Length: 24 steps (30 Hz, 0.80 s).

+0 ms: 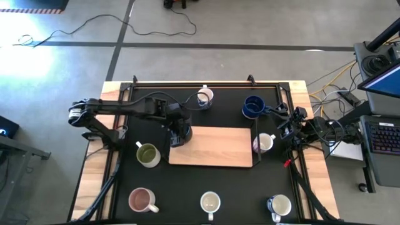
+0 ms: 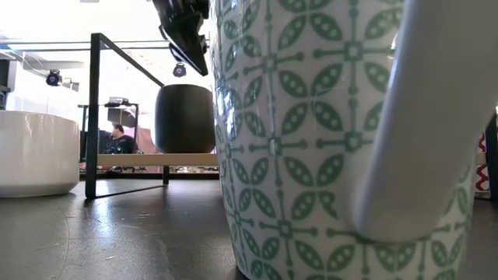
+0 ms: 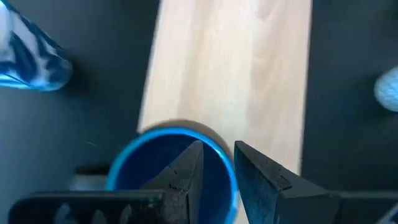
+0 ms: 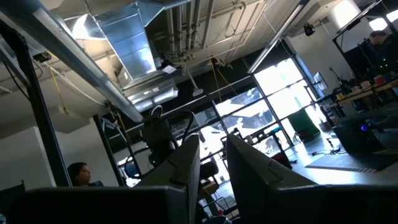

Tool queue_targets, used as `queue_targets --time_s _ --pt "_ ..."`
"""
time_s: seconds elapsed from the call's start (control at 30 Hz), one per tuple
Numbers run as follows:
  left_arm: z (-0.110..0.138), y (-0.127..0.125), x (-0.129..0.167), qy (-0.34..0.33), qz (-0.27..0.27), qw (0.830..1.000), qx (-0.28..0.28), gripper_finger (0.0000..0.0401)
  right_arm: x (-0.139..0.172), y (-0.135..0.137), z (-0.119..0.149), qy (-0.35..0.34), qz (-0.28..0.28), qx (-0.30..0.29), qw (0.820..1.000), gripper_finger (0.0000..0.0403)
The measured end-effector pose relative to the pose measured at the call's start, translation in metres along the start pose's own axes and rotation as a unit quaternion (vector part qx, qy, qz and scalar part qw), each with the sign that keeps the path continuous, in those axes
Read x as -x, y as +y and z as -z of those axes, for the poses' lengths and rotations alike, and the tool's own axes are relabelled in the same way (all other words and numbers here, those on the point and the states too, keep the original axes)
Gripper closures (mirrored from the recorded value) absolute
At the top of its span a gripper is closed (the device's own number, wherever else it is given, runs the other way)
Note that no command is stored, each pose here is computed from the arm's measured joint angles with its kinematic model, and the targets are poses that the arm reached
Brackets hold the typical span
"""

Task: Place coffee mugs
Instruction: Put the top blue patterned mug on the shelf

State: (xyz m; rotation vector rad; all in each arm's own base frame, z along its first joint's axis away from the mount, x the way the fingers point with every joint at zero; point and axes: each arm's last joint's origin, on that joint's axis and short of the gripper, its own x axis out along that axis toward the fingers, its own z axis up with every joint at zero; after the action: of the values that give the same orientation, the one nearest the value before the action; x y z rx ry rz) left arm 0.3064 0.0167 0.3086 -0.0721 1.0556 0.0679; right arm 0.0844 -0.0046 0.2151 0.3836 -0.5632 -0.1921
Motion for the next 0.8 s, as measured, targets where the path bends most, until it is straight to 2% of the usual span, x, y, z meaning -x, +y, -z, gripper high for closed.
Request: queue_targets --time_s 0.17,0.27,0.47,0.8 --pt "0.001 0.002 -0.007 -0.005 -0.027 0.997 -0.067 0.0327 0.0 0.0 0.0 0.0 0.0 0.0 1.0 0.0335" --pt "-0.002 0.004 -0.012 -0.033 -0.047 0.995 -0.086 0.0327 0.0 0.0 0.0 0.0 0.0 0.0 1.0 0.0335" --pt "-0.01 0.016 -0.024 -0.095 -0.08 0.987 -0.099 0.0327 0.0 0.0 0.0 0.0 0.0 0.0 1.0 0.0335" --pt "-0.022 0.062 -0.064 -0.097 -0.123 0.984 -0.081 0.0324 0.0 0.0 0.0 0.0 0.0 0.0 1.0 0.0335"
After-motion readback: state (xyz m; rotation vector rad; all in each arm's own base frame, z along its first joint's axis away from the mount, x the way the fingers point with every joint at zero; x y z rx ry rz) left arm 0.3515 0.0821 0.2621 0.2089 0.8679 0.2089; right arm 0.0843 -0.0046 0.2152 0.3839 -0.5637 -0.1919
